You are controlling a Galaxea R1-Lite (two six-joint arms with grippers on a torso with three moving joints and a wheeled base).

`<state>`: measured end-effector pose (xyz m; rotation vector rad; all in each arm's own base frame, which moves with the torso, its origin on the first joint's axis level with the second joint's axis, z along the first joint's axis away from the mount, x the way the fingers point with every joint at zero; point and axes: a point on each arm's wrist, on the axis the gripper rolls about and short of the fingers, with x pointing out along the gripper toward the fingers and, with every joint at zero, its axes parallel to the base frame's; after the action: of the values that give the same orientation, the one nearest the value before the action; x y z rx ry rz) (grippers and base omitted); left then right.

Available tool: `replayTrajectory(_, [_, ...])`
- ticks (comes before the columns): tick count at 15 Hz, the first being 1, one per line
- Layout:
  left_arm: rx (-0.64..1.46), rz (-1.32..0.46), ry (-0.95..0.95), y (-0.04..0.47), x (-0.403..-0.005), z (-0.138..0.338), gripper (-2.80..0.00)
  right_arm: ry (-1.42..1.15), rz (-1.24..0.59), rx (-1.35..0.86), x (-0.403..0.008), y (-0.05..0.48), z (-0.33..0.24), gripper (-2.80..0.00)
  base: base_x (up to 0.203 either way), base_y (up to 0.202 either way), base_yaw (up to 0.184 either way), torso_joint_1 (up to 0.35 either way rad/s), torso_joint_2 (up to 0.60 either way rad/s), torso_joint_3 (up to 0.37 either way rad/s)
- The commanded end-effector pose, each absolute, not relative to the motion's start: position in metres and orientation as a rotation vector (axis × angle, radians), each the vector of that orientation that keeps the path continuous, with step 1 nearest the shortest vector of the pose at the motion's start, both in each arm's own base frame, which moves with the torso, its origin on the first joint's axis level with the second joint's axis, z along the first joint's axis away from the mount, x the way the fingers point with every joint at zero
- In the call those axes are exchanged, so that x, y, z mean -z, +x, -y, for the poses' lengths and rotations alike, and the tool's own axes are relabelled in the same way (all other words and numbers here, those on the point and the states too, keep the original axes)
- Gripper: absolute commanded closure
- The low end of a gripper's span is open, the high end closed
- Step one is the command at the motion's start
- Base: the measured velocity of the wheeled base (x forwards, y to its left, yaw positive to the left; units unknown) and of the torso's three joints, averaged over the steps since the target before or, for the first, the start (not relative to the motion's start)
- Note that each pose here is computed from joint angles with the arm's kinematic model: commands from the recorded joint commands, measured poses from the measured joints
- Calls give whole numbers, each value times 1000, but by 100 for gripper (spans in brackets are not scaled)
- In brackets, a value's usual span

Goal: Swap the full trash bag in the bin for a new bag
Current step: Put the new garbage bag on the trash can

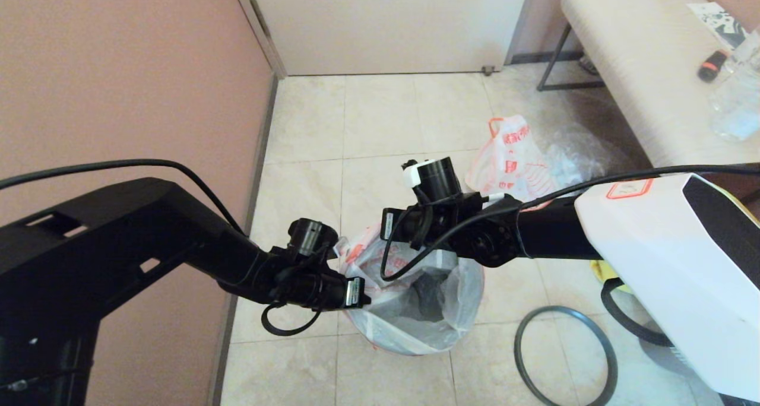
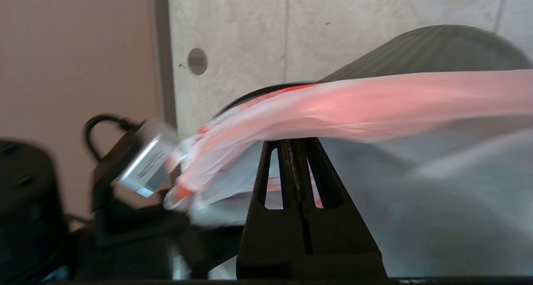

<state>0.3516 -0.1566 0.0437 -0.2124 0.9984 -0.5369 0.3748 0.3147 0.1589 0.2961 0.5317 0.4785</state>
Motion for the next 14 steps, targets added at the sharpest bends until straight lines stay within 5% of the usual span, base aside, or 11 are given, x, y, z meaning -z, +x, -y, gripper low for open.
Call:
replayTrajectory(1, [538,-1000,-215,352,-43,157,0,303,-527,-499,-167,364,-319,0,0,0,0,0,0,0])
replayTrajectory(10, [541,-991,-214,346,-40,153,0,307,-524,-485,-163,371,-315,0,0,0,0,0,0,0])
replayTrajectory(14, [603,-766,-189,343,-24,151,0,311,-512,-423,-143,399,-305,0,0,0,0,0,0,0])
